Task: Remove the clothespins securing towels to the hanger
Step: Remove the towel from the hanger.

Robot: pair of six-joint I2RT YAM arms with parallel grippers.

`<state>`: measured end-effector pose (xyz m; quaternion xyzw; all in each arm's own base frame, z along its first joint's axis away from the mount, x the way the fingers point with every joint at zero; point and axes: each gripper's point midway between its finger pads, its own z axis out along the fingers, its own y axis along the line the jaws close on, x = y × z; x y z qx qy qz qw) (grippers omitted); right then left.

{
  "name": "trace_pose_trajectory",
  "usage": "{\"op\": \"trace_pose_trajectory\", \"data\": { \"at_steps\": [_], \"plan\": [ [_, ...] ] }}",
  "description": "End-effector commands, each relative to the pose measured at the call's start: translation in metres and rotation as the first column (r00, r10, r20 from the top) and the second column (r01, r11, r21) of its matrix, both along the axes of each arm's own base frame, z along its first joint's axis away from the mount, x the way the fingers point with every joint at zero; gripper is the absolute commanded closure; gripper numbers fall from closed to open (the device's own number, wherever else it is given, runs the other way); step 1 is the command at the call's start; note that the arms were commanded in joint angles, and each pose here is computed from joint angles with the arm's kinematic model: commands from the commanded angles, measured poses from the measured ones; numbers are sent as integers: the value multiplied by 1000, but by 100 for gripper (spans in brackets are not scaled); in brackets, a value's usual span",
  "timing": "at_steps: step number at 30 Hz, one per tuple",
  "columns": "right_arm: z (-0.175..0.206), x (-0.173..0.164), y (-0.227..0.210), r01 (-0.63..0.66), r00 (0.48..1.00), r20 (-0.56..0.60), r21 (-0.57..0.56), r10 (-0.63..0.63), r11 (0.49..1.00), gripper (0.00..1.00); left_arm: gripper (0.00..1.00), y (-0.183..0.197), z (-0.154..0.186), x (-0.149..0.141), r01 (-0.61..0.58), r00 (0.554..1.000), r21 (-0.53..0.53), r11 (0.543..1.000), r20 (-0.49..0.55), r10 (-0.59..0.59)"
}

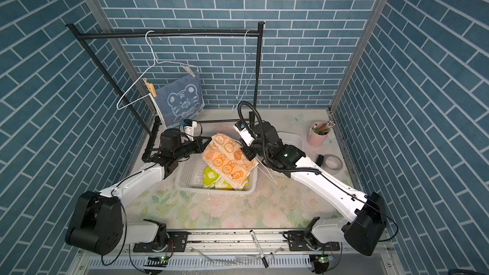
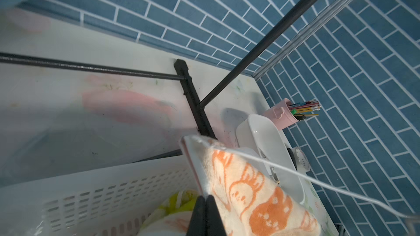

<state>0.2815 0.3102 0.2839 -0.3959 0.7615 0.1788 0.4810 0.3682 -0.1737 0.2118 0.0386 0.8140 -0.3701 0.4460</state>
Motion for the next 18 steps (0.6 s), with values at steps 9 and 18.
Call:
{"op": "trace_pose_trajectory", "data": {
  "at_steps": [9, 18],
  "plan": [
    [-3, 12, -17, 108, 994, -14, -73, -109, 992, 100, 100, 14, 92, -39, -5, 975, 30, 1000, 221, -2],
    [9, 4, -10, 55, 998, 2, 11, -55, 998, 100, 97, 9, 72, -47, 36, 990, 23, 999, 139, -38]
  ]
}}
